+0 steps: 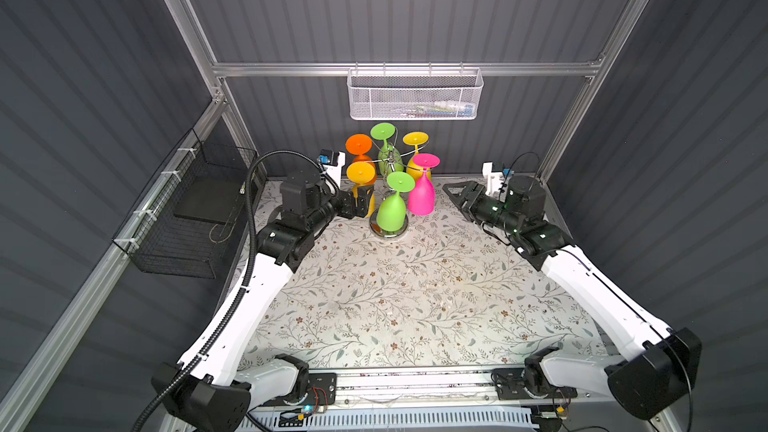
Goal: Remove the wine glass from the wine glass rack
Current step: 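Raise both grippers up toward the hanging glasses on the rack, then move right gripper onto lime green glass stem while left hovers by yellow glass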
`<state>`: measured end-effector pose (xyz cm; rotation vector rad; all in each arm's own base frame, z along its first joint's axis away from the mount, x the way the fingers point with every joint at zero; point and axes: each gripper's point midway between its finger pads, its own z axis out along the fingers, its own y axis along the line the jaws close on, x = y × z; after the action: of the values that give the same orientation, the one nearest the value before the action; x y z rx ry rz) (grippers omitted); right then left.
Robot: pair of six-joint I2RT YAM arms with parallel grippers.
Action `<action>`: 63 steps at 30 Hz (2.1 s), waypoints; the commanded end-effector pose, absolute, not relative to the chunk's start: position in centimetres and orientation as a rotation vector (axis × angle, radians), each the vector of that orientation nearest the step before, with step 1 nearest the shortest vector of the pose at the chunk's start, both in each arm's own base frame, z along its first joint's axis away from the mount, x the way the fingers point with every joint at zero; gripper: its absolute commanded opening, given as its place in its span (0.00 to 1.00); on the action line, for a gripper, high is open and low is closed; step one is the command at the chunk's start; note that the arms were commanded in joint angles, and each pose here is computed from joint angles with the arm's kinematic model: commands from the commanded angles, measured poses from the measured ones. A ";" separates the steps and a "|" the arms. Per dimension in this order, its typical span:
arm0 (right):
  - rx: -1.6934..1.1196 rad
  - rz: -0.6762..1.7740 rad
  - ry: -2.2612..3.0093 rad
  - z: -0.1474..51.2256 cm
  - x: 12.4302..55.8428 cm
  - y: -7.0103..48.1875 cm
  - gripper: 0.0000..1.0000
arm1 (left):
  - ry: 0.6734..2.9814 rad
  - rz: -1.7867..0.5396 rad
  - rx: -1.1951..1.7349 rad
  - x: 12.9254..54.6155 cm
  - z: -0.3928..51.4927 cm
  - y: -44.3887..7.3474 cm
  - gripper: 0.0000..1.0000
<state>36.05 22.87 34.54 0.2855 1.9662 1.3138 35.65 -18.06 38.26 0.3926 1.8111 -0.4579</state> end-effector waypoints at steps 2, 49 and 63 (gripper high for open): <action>0.273 1.407 1.957 35.7 36.0 25.4 0.52 | 1.674 -0.437 0.521 34.8 39.3 -19.0 0.99; 0.478 1.583 1.836 35.6 40.8 30.4 0.18 | 1.668 -0.409 0.527 33.4 36.8 -17.9 0.98; 0.483 1.546 1.788 36.8 39.8 30.3 0.07 | 1.682 -0.394 0.506 34.0 36.5 -17.3 0.98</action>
<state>40.50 30.87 34.89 0.5013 1.8527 1.5476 33.95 -17.75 36.13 0.5269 1.6970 -0.4017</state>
